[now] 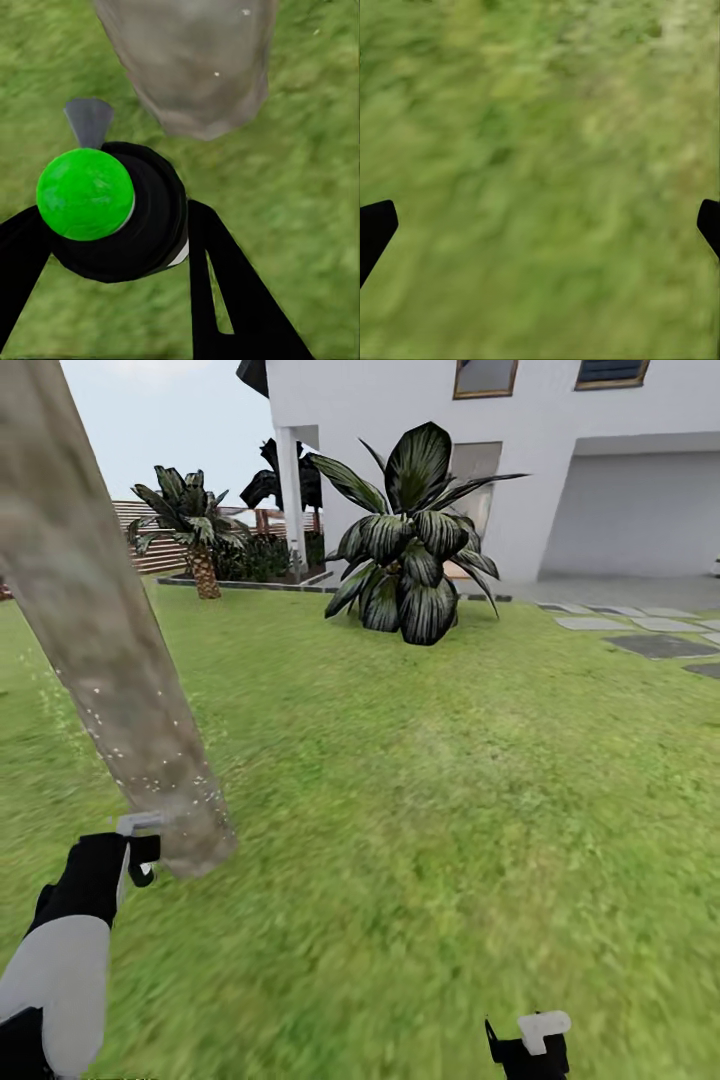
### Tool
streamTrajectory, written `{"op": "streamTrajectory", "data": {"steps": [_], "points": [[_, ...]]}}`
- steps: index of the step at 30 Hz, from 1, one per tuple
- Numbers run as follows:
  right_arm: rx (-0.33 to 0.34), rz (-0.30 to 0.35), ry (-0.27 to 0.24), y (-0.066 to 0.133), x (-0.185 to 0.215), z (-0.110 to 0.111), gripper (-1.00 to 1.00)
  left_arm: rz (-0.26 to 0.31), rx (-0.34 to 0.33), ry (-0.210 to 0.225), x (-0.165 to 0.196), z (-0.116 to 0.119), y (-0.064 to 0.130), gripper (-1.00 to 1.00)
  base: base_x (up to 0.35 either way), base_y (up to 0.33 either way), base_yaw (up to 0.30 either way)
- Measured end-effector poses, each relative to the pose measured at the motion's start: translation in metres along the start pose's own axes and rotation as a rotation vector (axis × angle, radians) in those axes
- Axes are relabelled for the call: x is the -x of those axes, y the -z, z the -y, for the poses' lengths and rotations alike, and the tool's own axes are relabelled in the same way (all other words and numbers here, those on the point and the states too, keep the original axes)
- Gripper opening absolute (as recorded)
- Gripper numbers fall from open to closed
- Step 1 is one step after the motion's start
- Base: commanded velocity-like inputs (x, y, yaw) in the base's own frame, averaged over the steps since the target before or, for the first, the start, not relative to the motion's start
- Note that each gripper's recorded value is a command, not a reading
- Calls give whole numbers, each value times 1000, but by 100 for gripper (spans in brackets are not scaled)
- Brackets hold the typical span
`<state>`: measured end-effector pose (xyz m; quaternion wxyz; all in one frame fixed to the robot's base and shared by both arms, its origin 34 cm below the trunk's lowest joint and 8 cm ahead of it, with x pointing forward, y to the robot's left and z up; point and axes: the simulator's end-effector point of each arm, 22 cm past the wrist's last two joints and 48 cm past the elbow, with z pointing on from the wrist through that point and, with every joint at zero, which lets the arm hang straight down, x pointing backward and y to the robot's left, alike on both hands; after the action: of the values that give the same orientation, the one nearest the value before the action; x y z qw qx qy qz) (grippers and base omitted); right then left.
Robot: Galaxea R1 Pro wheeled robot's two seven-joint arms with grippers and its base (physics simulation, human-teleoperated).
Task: In the garden, pick up the pesticide atomizer on the floor and spray pesticide onto both trees until each tree trunk is fully covered.
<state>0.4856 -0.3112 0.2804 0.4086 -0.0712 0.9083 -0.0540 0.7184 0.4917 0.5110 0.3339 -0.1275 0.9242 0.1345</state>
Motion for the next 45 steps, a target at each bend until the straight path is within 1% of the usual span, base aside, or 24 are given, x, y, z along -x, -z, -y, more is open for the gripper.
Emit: {"op": "streamTrajectory", "data": {"steps": [2,3,6,9,11,16,20,21,22,23,24,26,27,29,30,31,32,35,37,38,40,42,44,45], "points": [[0,0,0,0,0,0,100,1,35,-3,2,-22,0,-100,269,-172,20],[0,0,0,0,0,0,100,0,34,1,1,-23,-1,-100,276,-168,6],[0,0,0,0,0,0,100,0,21,-3,0,-15,-1,-100,278,-167,3],[-1,0,0,0,0,0,100,8,-7,-5,-1,6,-1,-100,261,-176,139],[0,0,0,0,0,0,100,10,-15,-6,0,12,-1,-100,208,-205,251],[0,0,0,0,0,0,100,15,-16,-12,4,15,0,-100,179,-225,275],[0,0,0,0,0,0,100,19,10,-13,4,-3,0,-100,100,-252,278],[0,0,0,0,0,0,100,20,21,-16,5,-10,0,-100,13,-270,278],[0,0,0,0,0,0,100,23,45,-21,7,-26,0,-100,5,-272,278],[0,0,0,0,0,0,100,24,54,-18,8,-33,0,-100,3,-272,254],[0,0,0,0,0,0,100,25,54,-15,8,-35,0,-100,1,-273,148],[0,0,0,0,0,0,100,22,45,-15,6,-29,0,-100,0,-273,50],[-1,0,0,0,0,1,100,18,31,-14,4,-21,-1,-100,0,-273,10],[-4,-1,1,0,0,3,100,13,-20,-9,0,15,-1,-100,0,-273,2],[-4,-1,2,0,0,3,100,13,-35,-11,0,27,0,-100,0,-274,1],[-4,-1,2,0,0,3,100,13,-36,-15,0,30,0,-100,0,-274,0],[-4,0,2,0,0,3,100,14,-33,-16,1,28,1,-100,0,-274,0],[-4,0,2,0,0,3,100,23,-8,-13,6,11,1,-100,11,-274,0],[-3,0,1,0,0,2,100,29,38,-16,10,-21,1,-100,106,-272,0],[-3,0,1,0,0,2,100,30,49,-12,11,-31,1,-100,136,-268,65],[-2,0,0,0,0,1,100,31,51,-8,11,-35,1,-100,146,-266,191],[-1,0,-1,0,0,0,100,26,37,-11,8,-25,0,-100,152,-266,264],[-1,0,-1,0,0,0,100,20,4,-7,4,-2,0,-100,151,-266,275],[0,0,-1,0,0,0,100,21,0,-10,5,2,0,-100,150,-266,277]]}}
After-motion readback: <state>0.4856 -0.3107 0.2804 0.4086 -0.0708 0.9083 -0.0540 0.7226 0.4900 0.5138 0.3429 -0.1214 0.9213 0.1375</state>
